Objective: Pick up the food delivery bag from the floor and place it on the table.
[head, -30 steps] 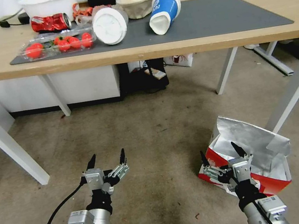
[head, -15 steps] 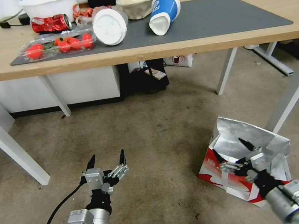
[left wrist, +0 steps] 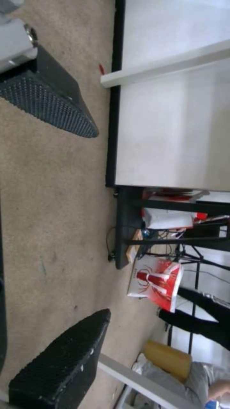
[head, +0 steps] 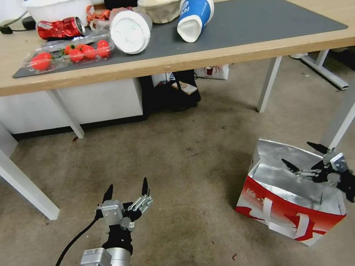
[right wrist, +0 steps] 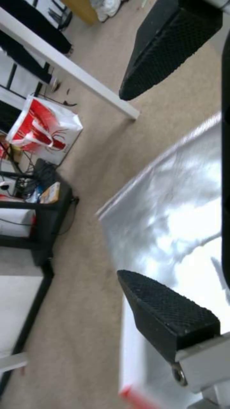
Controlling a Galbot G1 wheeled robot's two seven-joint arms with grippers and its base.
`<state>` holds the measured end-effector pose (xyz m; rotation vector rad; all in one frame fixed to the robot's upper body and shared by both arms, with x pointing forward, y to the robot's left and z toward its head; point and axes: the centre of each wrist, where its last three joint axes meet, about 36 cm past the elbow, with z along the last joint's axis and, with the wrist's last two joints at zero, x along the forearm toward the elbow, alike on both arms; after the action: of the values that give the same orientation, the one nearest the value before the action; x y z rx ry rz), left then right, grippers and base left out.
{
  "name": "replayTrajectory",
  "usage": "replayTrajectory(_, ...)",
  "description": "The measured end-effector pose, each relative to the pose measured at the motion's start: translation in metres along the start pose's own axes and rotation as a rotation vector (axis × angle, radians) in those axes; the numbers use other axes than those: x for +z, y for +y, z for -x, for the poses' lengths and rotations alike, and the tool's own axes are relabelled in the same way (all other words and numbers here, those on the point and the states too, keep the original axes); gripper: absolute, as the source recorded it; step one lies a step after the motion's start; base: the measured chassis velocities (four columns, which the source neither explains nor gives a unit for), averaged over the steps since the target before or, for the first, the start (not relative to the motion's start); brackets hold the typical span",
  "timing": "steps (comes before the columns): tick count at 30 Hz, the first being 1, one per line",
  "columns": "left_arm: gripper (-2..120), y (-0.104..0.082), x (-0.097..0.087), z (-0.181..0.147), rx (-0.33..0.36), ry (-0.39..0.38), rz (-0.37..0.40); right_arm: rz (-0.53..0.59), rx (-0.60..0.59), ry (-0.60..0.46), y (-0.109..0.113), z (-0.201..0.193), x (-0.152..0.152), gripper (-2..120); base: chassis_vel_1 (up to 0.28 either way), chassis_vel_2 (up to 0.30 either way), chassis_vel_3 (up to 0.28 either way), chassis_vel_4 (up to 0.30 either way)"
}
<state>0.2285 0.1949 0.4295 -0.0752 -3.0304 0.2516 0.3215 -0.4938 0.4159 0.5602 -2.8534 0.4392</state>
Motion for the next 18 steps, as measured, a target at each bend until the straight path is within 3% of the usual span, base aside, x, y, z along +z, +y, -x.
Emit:
replayTrajectory(8,100,-0.001,0.003,0.001,-0.009,0.010,-0.003,-0.083,-0.044,0.086,-0.056,0.007,0.016,100,0.000,0.000,0.000,0.000)
replayTrajectory(18,100,-0.003,0.009,0.002,-0.017,0.018,0.003,-0.101,-0.126,0.194,-0.092,0.013,0.045,100,0.000,0.000,0.000,0.000)
